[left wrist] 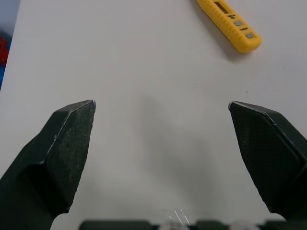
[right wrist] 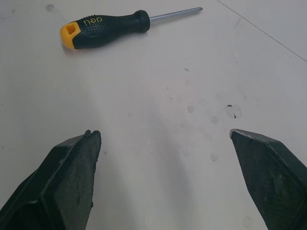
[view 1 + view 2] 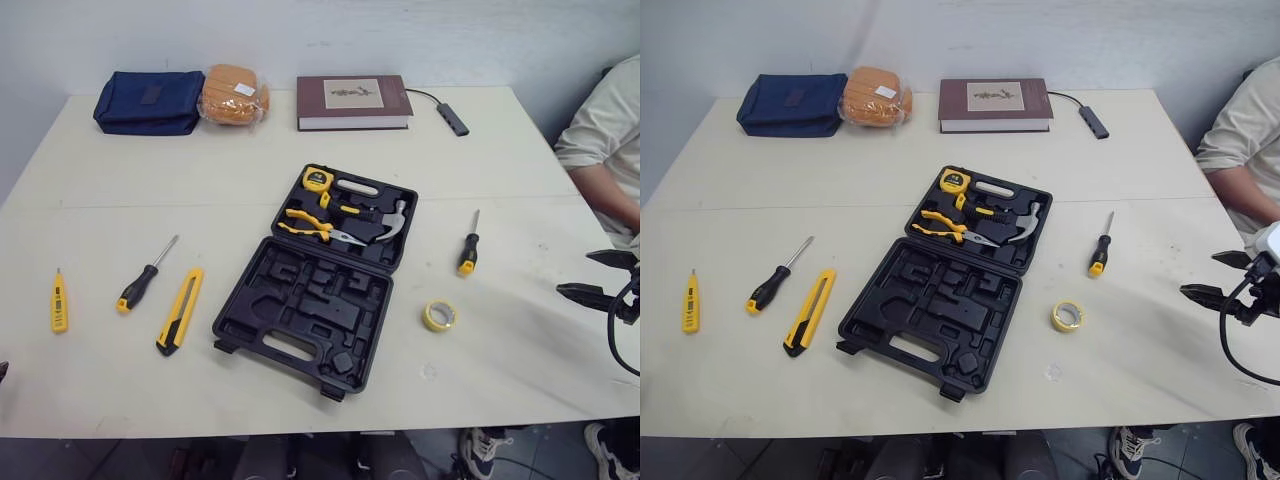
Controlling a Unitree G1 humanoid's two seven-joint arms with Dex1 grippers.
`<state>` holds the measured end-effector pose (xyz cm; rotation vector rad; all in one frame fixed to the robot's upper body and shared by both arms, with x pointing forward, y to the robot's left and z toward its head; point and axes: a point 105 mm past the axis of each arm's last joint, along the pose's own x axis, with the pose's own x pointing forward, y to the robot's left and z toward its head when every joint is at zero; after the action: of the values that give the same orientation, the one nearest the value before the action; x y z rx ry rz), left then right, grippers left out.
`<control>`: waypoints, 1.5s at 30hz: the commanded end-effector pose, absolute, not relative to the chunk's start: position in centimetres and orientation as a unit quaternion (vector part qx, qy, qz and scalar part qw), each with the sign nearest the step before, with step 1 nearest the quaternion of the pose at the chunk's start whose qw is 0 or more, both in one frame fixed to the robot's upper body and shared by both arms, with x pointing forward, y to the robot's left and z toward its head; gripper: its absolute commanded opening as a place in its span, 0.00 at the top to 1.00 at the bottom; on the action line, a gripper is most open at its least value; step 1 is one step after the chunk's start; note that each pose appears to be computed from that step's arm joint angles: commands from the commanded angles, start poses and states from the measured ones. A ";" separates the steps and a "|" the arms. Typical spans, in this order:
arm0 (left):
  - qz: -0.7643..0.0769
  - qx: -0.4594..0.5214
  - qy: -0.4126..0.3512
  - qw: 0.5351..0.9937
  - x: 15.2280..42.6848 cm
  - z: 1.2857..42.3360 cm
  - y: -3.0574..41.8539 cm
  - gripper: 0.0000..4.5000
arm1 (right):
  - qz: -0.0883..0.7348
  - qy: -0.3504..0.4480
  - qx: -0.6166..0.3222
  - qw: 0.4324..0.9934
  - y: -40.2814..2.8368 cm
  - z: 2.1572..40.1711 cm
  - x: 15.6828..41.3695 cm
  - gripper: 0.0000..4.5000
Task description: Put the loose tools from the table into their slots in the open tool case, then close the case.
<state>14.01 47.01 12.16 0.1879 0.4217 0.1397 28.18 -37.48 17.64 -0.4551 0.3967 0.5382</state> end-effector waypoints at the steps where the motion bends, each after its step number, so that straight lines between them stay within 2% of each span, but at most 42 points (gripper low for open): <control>1: 0.067 0.107 0.204 0.971 14.3 12.8 47.2 0.00 | 0.255 0.175 -0.241 0.920 -37.4 19.0 28.2 0.00; 12: 0.009 0.124 0.205 0.971 16.9 13.2 45.4 0.00 | 0.243 0.132 -0.251 0.928 -36.1 19.4 28.9 0.00; 16: -0.026 0.124 0.178 0.976 19.3 14.8 43.9 0.00 | 0.262 0.115 -0.255 0.924 -34.1 19.9 29.0 0.00; 25: -0.226 0.183 0.138 0.947 27.4 17.8 33.5 0.00 | 0.319 0.093 -0.244 0.911 -26.9 18.6 28.3 0.00; 32: -0.396 0.210 0.111 0.887 33.0 18.8 24.4 0.00 | 0.369 0.097 -0.228 0.896 -21.2 16.5 29.3 0.00; 33: -0.403 0.214 0.113 0.883 33.9 18.7 23.9 0.06 | 0.375 0.099 -0.229 0.893 -20.8 16.2 29.4 0.00; 36: -0.402 0.227 0.125 0.878 36.4 17.8 23.1 0.29 | 0.378 0.108 -0.231 0.890 -20.0 15.5 30.0 0.20; 39: -0.393 0.269 0.144 0.868 38.7 15.8 22.6 0.60 | 0.371 0.124 -0.232 0.891 -19.1 14.5 30.9 0.54; 43: -0.408 0.266 0.136 0.863 40.3 15.2 20.8 1.00 | 0.370 0.134 -0.229 0.890 -18.0 13.9 31.3 0.99; 45: -0.411 0.266 0.128 0.863 41.1 15.2 19.8 1.00 | 0.369 0.143 -0.230 0.889 -17.6 13.4 31.5 0.99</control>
<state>40.47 19.83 13.90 0.5179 0.3142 -0.8777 31.24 -17.70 12.89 -0.4559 0.3126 0.7822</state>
